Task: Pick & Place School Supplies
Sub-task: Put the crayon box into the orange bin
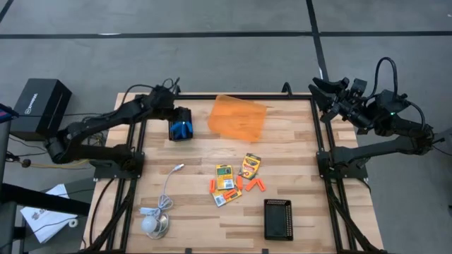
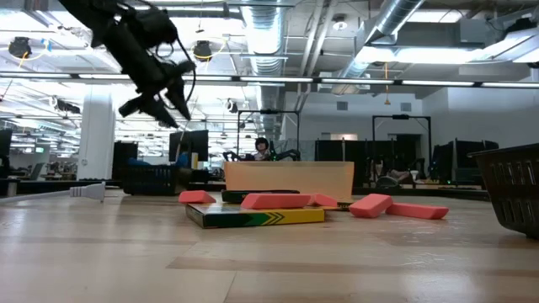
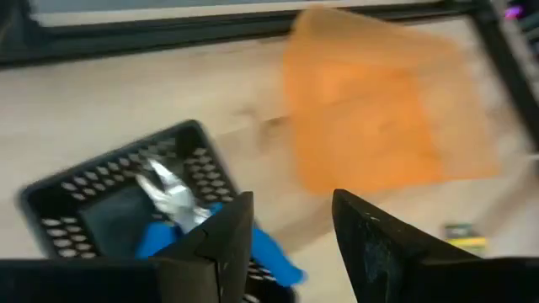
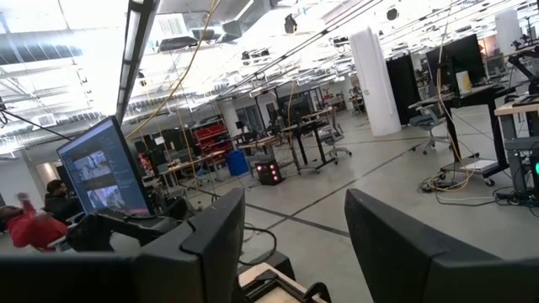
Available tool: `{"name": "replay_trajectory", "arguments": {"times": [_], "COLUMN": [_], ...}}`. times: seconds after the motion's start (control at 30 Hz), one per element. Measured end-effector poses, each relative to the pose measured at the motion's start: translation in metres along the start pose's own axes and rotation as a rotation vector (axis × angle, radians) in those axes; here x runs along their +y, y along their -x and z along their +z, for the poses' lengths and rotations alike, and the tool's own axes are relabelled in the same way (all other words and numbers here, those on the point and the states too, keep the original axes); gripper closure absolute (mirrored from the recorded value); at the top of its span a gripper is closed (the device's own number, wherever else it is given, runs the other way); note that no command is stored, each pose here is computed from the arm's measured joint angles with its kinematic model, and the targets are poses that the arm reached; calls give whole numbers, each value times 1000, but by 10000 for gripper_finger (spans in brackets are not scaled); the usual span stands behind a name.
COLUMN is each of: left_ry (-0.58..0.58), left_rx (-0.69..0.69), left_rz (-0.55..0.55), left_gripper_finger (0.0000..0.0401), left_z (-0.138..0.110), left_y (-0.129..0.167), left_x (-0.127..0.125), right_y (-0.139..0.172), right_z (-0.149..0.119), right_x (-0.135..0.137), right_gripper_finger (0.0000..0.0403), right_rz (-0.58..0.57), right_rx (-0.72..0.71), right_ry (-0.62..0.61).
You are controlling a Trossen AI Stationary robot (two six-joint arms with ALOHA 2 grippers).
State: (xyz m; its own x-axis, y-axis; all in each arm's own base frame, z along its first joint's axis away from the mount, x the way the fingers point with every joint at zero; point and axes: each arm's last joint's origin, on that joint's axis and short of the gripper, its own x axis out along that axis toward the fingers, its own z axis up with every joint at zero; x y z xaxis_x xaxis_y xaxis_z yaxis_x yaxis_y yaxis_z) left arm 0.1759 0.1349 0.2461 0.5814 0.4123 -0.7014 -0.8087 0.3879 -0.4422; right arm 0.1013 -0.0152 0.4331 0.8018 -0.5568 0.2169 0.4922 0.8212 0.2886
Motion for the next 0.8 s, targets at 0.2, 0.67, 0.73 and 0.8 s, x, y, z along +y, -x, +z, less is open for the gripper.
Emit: {"name": "replay_trajectory", "arguments": {"times": [0.2,0.67,0.73,0.8], "left_ry": [-38,-157,-168,-185], "left_rx": [-103,-74,-37,-3], "left_rz": [-392,-965,-961,-943], "left_gripper_finger": [242,242,242,242], "left_z": [-2,-55,-62,-68], "left_y": [23,12,2,-9], "left_x": [-45,-142,-145,-146], "right_y": [0,-7,-12,-17], "right_z": [-2,-25,-32,-40], "right_x": [0,8,14,18], "right_gripper_finger": [205,230,233,236], "right_rz": [0,91,112,121], "right_rx": [22,218,264,314], "right_ry": [9,-128,-120,-117]}}
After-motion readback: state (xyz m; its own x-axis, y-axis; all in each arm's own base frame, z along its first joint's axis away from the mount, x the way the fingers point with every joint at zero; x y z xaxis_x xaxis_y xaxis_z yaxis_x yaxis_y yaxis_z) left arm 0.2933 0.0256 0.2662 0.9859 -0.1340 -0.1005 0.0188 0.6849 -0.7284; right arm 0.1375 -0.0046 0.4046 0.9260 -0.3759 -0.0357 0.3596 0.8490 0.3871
